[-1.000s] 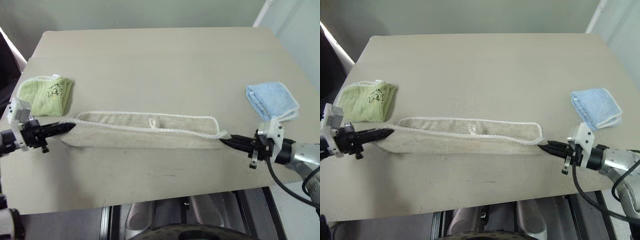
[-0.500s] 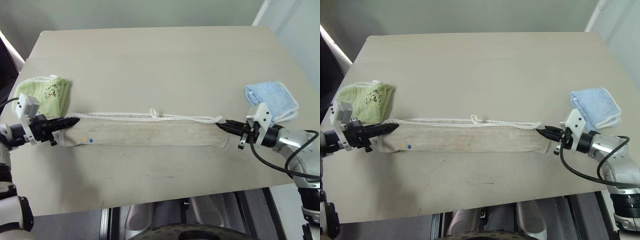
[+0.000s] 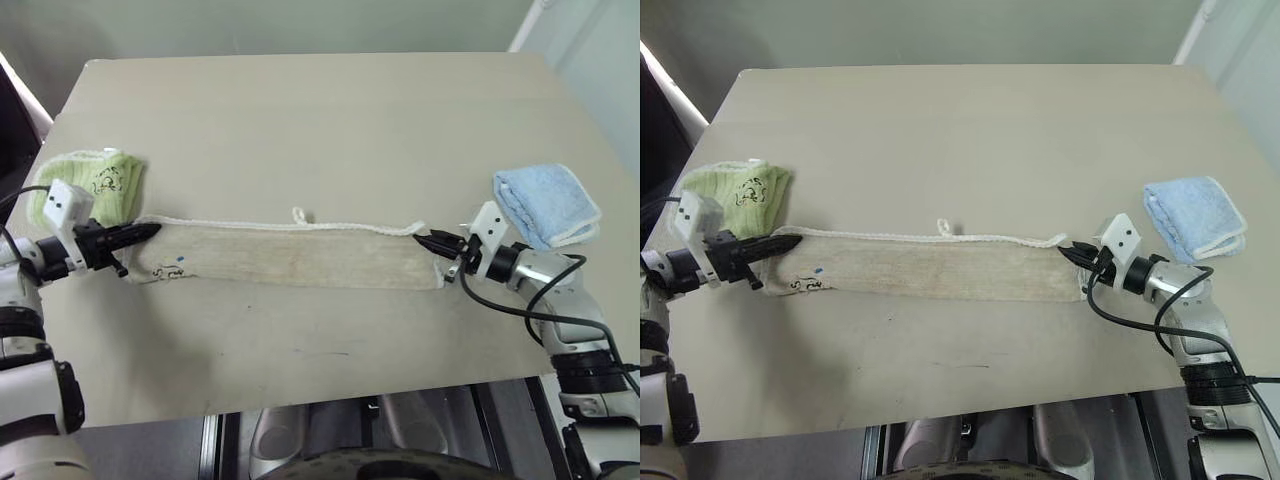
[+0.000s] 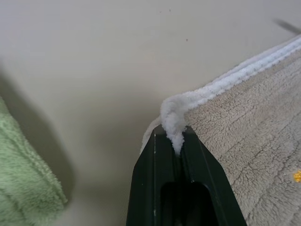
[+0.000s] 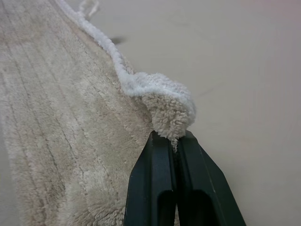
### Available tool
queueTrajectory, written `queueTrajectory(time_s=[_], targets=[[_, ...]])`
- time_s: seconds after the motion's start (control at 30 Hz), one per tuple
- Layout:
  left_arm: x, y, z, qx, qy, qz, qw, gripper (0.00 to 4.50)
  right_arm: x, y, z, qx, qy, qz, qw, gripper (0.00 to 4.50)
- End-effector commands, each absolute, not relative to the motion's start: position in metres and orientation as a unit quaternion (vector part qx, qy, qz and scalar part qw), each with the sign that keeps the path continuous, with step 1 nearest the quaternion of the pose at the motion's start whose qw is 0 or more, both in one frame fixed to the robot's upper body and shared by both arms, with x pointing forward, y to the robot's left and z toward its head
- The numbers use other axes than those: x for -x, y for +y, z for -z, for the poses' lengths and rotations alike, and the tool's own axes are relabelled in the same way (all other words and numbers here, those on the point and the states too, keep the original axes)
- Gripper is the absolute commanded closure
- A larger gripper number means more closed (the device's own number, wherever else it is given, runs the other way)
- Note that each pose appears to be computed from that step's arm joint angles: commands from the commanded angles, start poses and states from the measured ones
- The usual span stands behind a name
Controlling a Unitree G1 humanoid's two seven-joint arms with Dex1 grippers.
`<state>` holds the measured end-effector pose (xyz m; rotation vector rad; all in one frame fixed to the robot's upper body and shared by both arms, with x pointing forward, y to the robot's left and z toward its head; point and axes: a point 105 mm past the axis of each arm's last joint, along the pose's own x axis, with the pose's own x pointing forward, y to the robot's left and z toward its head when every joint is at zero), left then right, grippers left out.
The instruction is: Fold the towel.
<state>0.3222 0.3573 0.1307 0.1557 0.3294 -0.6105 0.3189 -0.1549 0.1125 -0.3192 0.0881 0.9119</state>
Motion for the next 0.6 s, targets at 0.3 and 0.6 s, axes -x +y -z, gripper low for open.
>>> queueTrajectory(time_s=[0.3,0.6], targets=[[-0.325,0.354,-0.134,-0.074,0.149,0.306,0.937,4.27,-0.316,-0.157,-0.117,0.124,0.079,-0.458,0.877,4.27],[-0.328,0.354,-0.137,-0.071,0.134,0.299,0.942,1.4,-0.321,-0.157,-0.129,0.098,0.063,-0.46,0.88,1.44]])
